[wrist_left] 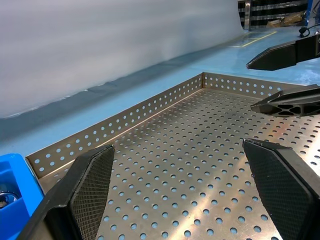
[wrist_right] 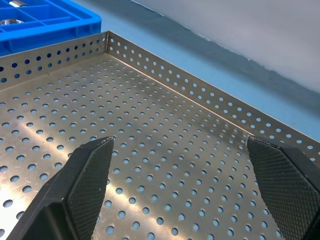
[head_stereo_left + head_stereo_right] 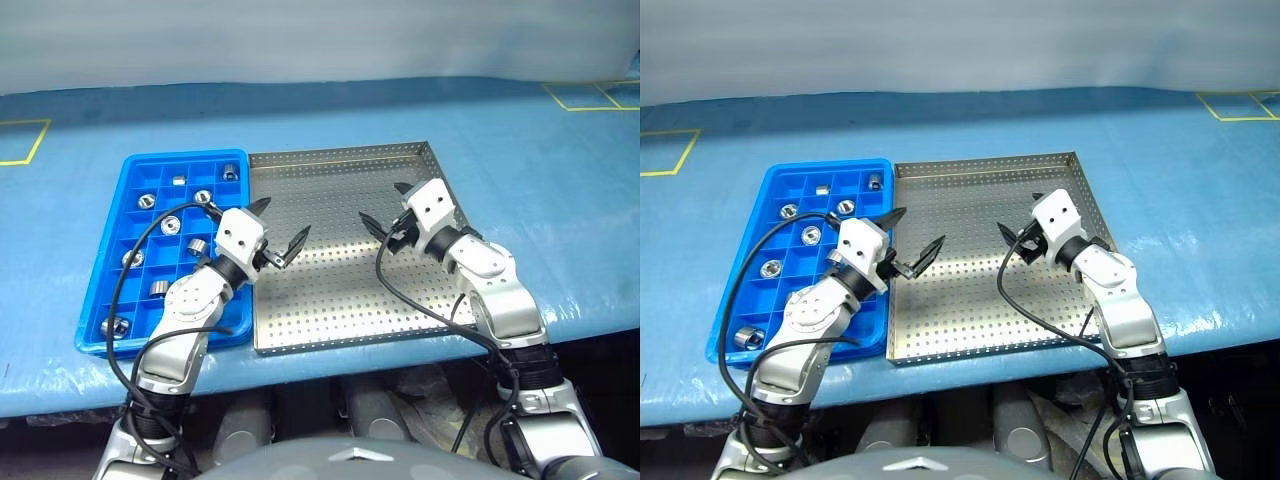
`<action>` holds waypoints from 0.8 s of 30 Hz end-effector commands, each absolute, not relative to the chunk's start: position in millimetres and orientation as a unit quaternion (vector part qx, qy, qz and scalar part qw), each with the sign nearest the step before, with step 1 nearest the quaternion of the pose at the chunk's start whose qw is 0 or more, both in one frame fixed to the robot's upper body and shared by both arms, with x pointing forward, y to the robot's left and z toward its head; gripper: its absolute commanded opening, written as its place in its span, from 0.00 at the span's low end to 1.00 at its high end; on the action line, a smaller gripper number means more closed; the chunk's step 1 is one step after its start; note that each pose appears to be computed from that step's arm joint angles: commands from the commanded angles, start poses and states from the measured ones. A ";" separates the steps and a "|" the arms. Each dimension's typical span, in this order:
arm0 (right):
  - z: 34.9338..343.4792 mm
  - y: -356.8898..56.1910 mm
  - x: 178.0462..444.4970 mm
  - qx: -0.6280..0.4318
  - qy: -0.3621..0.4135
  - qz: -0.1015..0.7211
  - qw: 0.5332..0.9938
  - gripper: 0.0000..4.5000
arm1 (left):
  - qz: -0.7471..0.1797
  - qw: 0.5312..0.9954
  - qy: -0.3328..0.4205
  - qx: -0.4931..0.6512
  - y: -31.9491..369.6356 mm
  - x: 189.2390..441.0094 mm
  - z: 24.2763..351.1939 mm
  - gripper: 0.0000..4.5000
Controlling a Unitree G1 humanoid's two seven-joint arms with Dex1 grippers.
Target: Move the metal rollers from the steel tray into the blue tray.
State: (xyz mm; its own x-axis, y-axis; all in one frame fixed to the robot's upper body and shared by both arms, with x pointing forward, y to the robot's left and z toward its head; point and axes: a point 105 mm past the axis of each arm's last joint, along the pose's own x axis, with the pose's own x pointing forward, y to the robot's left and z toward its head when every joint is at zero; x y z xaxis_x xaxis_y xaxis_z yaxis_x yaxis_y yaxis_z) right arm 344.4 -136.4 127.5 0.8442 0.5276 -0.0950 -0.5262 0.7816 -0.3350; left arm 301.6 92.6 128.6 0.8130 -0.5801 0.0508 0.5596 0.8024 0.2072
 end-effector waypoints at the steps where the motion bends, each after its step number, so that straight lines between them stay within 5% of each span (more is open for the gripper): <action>1: 137.7 -137.3 343.7 -0.182 -0.021 0.276 0.944 1.00 | -0.297 0.946 -0.091 0.096 91.8 301.3 145.0 1.00; 24: 137.5 -131.8 353.8 -0.155 -0.036 0.226 0.961 1.00 | -0.263 0.954 -0.089 0.110 98.6 299.0 140.6 1.00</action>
